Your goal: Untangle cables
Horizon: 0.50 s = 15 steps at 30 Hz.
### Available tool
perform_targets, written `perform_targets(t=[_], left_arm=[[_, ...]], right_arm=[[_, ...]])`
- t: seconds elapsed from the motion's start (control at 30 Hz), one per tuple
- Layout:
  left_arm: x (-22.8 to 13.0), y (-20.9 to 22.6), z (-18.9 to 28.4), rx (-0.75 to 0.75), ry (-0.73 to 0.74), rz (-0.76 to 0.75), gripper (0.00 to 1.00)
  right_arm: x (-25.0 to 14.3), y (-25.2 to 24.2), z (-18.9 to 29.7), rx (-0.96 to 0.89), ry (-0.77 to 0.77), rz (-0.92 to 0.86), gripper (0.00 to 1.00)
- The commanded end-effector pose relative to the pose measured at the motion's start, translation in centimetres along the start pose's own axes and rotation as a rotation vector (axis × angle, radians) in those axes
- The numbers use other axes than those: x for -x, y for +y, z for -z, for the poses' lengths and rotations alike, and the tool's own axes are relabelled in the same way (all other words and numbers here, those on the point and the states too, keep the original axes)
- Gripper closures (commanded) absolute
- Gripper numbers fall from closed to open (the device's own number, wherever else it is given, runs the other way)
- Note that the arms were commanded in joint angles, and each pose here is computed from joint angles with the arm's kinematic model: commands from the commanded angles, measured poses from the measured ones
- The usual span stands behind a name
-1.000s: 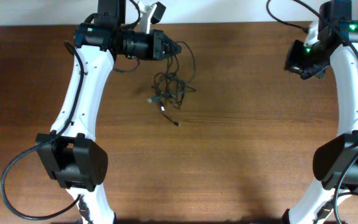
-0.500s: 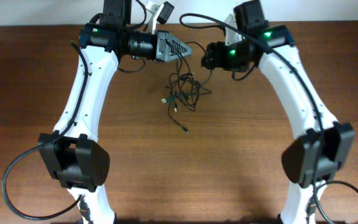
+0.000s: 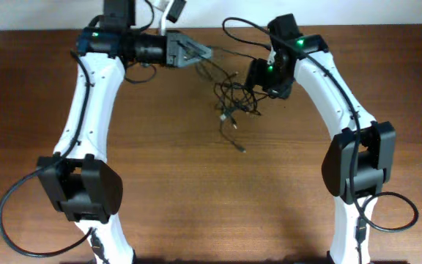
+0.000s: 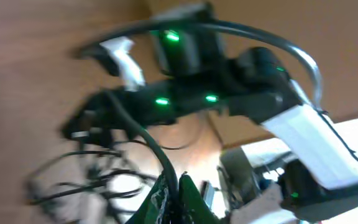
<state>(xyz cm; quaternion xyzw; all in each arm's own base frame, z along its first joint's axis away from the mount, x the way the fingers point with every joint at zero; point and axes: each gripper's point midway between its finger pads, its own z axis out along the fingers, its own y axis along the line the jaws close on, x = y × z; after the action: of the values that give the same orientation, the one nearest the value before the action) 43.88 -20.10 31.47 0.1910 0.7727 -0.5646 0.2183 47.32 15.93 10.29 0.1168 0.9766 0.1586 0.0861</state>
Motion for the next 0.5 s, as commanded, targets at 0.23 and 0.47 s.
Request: perform_targets(t=[0.23,0.47], left_arm=[[2.0,5.9,8.2,0.373,-0.142,0.028,1.00],[1.5,10.6,11.0,0.695,-0.143,0.058,1.00]], right_arm=[[1.4,-16.7,2.7,-0.283,0.072,-0.208,0.41],[1.8,-21.1,4.2,-0.421,0.040,-0.257,0.43]])
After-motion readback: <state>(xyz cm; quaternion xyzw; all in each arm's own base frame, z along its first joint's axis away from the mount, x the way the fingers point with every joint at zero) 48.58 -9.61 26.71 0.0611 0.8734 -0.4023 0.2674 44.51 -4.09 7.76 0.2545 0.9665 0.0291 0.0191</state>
